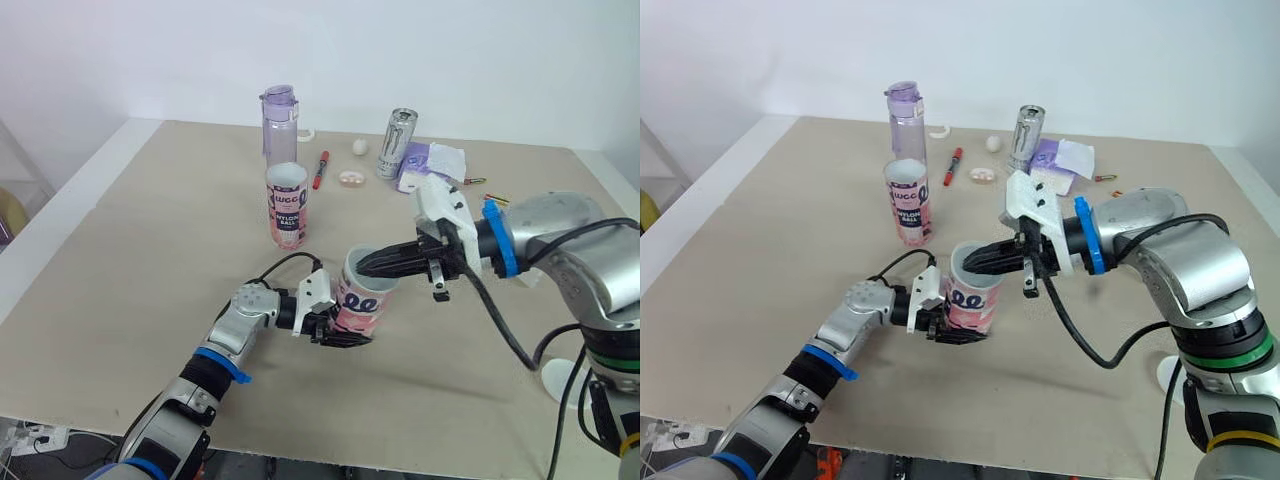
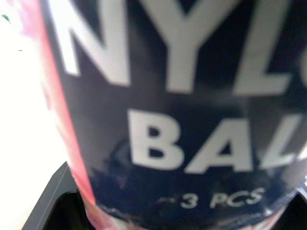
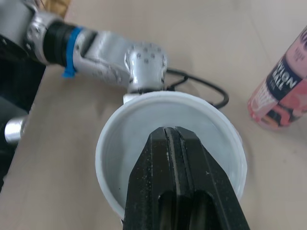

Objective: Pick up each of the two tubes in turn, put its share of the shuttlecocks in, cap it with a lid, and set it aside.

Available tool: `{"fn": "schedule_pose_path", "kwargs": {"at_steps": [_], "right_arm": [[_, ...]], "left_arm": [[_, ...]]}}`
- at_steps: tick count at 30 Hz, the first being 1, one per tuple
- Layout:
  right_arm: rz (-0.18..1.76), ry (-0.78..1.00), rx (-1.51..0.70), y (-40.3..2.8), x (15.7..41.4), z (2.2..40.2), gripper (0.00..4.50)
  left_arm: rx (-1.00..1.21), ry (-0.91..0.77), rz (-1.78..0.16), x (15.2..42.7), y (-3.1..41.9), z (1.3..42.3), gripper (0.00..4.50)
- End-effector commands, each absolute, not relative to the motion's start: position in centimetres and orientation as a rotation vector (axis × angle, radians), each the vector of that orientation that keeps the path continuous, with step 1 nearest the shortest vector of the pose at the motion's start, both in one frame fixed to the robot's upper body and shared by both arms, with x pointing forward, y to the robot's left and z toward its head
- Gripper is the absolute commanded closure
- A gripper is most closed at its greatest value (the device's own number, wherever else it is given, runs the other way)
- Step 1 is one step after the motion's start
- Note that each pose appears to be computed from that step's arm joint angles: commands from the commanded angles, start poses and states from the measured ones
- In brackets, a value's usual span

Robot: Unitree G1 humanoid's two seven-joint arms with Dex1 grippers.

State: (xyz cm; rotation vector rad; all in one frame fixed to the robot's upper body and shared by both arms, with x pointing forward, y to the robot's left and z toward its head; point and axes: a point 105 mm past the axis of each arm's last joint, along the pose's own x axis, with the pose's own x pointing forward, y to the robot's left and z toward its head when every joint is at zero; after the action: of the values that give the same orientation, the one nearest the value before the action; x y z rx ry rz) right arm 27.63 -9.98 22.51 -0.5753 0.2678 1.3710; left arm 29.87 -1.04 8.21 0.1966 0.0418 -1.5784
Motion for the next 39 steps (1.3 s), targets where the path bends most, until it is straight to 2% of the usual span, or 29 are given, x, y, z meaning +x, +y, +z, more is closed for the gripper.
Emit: {"fn": "schedule_pose_path", "kwargs": {"at_steps": [1, 11, 16, 19, 22, 26, 29, 30, 33, 34, 35, 38, 39], "right_arm": [[1.331, 0.381, -0.615, -10.4, 28.0, 20.3, 4.46], [1.315, 0.461, -0.528, -9.9, 28.3, 19.7, 4.46], [1.299, 0.303, -0.411, -11.2, 28.9, 23.9, 4.46], [1.239, 0.182, -0.287, -14.2, 28.8, 27.1, 4.46], [1.188, 0.089, -0.179, -16.7, 28.2, 28.6, 4.46], [1.105, 0.051, -0.114, -19.1, 27.3, 26.8, 4.46], [1.066, 0.116, -0.185, -19.7, 26.2, 22.0, 4.46], [1.067, 0.131, -0.204, -19.6, 25.8, 20.3, 4.49], [1.056, 0.109, -0.283, -19.2, 25.4, 17.3, 3.58], [1.057, 0.102, -0.282, -19.1, 25.3, 16.7, 3.35], [1.059, 0.098, -0.277, -19.0, 25.2, 16.3, 2.7], [1.108, 0.104, -0.287, -18.5, 24.6, 14.8, 1.46], [1.124, 0.108, -0.282, -18.3, 24.5, 14.4, 0.92]], "left_arm": [[0.201, 0.135, -1.566, 29.6, -0.7, 6.3, 1.43], [0.206, 0.124, -1.554, 29.8, -0.8, 6.4, 1.43], [0.208, 0.111, -1.545, 29.9, -0.6, 6.6, 1.43], [0.227, 0.097, -1.538, 30.1, -0.4, 6.7, 1.43], [0.232, 0.084, -1.537, 30.1, -0.4, 6.8, 1.43], [0.245, 0.058, -1.542, 30.1, -0.4, 7.2, 1.43], [0.257, 0.03, -1.568, 30.0, -0.4, 7.7, 1.43], [0.247, 0.023, -1.576, 30.0, -0.4, 8.0, 1.04], [0.244, 0.001, -1.595, 29.9, -0.4, 8.5, 0.1], [0.25, -0.005, -1.599, 29.9, -0.3, 8.6, 0.02], [0.253, -0.008, -1.601, 29.9, -0.3, 8.7, 0.0], [0.264, -0.028, -1.61, 30.0, -0.1, 9.2, 0.0], [0.269, -0.037, -1.612, 30.0, 0.0, 9.4, 0.0]]}}
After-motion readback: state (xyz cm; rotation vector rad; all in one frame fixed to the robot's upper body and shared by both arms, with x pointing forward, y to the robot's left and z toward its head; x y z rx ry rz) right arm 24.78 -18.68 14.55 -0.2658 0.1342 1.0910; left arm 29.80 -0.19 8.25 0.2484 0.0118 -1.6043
